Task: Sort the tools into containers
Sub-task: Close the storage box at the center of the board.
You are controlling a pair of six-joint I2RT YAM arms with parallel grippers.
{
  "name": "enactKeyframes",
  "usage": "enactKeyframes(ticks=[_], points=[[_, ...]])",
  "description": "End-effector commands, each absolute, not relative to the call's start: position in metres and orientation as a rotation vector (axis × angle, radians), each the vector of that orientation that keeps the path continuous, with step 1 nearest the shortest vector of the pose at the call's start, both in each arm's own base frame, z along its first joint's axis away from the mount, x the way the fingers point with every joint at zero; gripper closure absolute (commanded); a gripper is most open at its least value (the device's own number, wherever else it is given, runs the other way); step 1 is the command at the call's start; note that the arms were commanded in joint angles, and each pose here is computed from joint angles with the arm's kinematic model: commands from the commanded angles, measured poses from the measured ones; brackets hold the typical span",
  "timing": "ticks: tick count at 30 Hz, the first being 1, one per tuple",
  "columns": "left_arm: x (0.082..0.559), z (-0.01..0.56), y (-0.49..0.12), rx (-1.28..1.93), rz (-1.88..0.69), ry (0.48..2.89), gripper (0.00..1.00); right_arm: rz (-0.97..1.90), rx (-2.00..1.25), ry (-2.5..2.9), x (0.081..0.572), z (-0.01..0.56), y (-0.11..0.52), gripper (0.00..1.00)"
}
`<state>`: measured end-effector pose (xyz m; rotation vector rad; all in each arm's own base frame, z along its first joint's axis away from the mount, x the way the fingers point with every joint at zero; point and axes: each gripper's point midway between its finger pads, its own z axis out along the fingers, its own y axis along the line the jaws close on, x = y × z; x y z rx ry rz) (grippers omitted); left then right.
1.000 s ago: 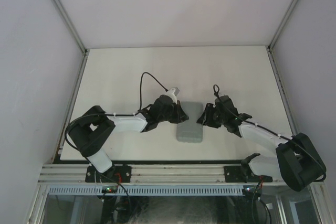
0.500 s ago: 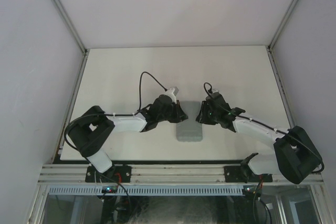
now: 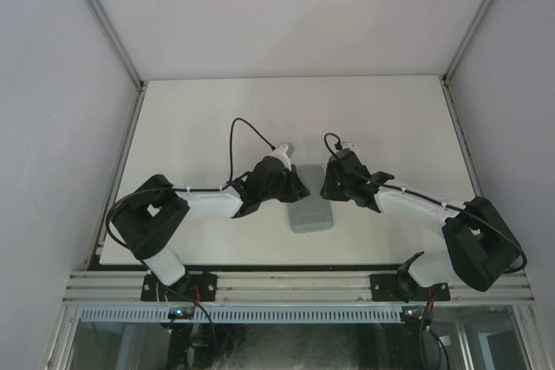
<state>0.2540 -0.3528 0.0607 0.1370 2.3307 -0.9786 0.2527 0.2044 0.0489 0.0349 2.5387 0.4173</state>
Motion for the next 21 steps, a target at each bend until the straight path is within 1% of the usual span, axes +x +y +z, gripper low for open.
enactKeyframes(ticks=[1, 6, 11, 21], points=[[0.211, -0.021, -0.295, 0.201, -0.653, 2.645, 0.97, 0.355, -0.036, 2.691, 0.220, 0.014, 0.203, 0.95], [0.212, -0.020, -0.295, 0.198, -0.654, 2.643, 0.98, 0.346, -0.028, 2.678, 0.220, 0.019, 0.202, 1.00], [0.213, -0.018, -0.295, 0.196, -0.653, 2.636, 0.98, 0.346, -0.041, 2.652, 0.225, 0.030, 0.202, 1.00], [0.213, -0.020, -0.296, 0.190, -0.660, 2.637, 0.98, 0.333, -0.107, 2.729, 0.218, 0.017, 0.205, 1.00]])
